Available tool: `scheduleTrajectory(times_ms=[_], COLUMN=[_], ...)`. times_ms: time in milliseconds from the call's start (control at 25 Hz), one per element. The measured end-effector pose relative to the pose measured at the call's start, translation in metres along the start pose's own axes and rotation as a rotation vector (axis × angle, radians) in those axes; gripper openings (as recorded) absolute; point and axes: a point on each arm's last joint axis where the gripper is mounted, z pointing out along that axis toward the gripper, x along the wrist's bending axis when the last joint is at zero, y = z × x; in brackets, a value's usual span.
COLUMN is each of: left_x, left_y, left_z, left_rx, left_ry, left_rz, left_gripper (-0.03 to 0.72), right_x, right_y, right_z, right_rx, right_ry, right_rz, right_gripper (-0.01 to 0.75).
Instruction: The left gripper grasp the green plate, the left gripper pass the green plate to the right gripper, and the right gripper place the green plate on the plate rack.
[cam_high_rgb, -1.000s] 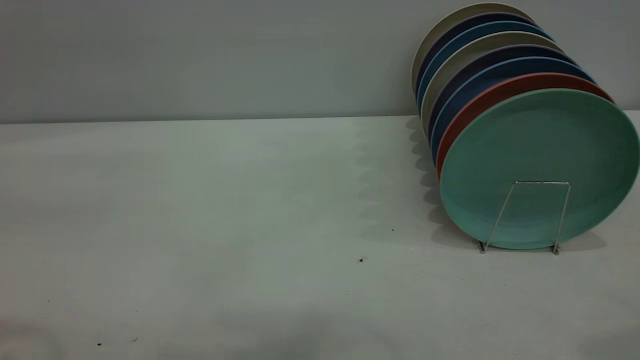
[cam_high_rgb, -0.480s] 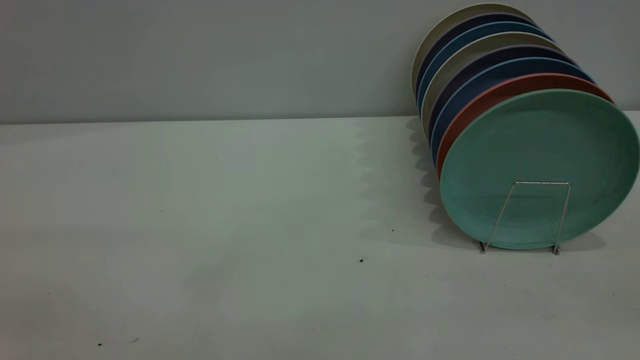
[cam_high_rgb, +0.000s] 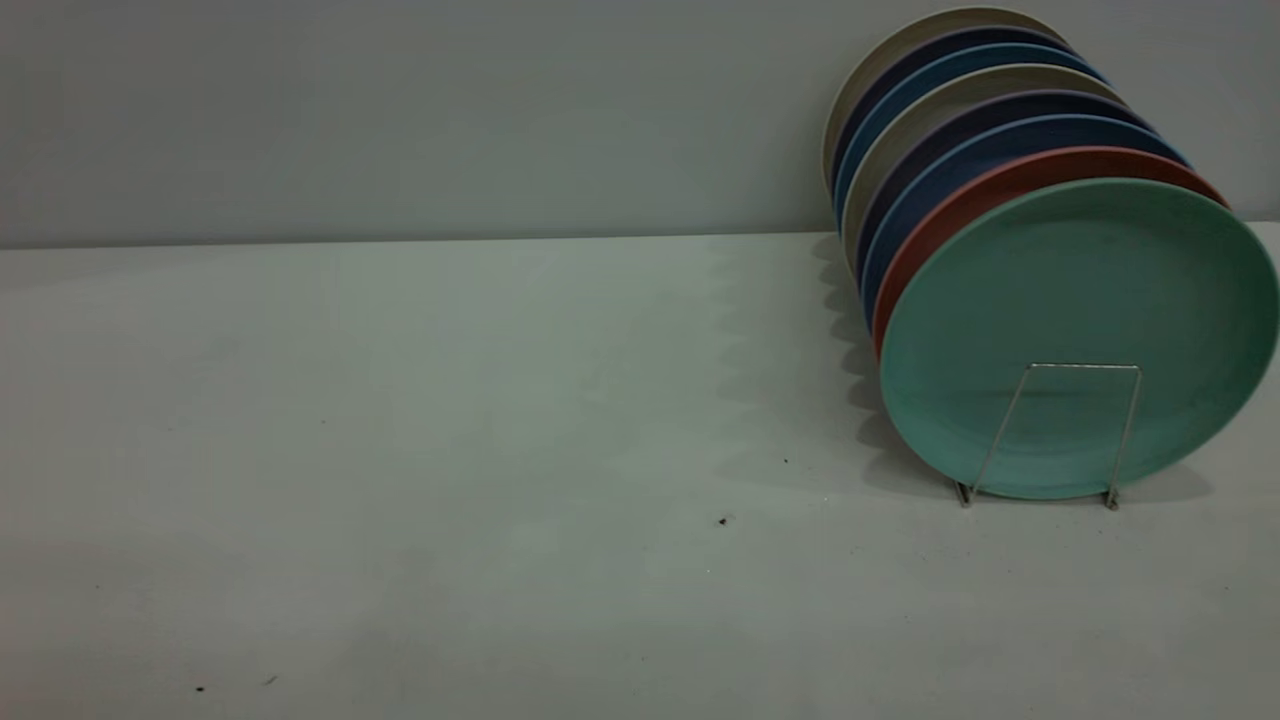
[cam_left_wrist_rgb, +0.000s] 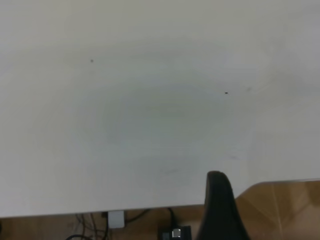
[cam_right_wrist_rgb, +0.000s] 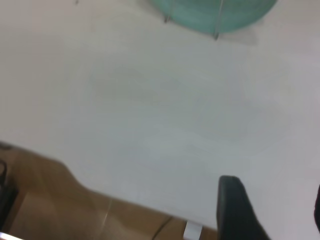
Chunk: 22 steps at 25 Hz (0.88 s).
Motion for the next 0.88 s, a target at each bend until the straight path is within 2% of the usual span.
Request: scheduleTrajectory(times_ms=[280,880], left_x=[0.001,0.001], left_y=[-0.004,-0.003], left_z=[0.01,0.01], left_rx=[0.017,0.011], left_ry=[0.01,-0.006], left_rz=[0.004,0.02], left_gripper=[0.53,0.53], right_x=[0.003,0.003], right_y=[-0.009,-0.01], right_z=[-0.011,-0.012], right_rx=[-0.088,-0.094], right_ry=[-0.016,-0.016], right_rz=[-0.01,-0.005], right_gripper=[0.396,0.396])
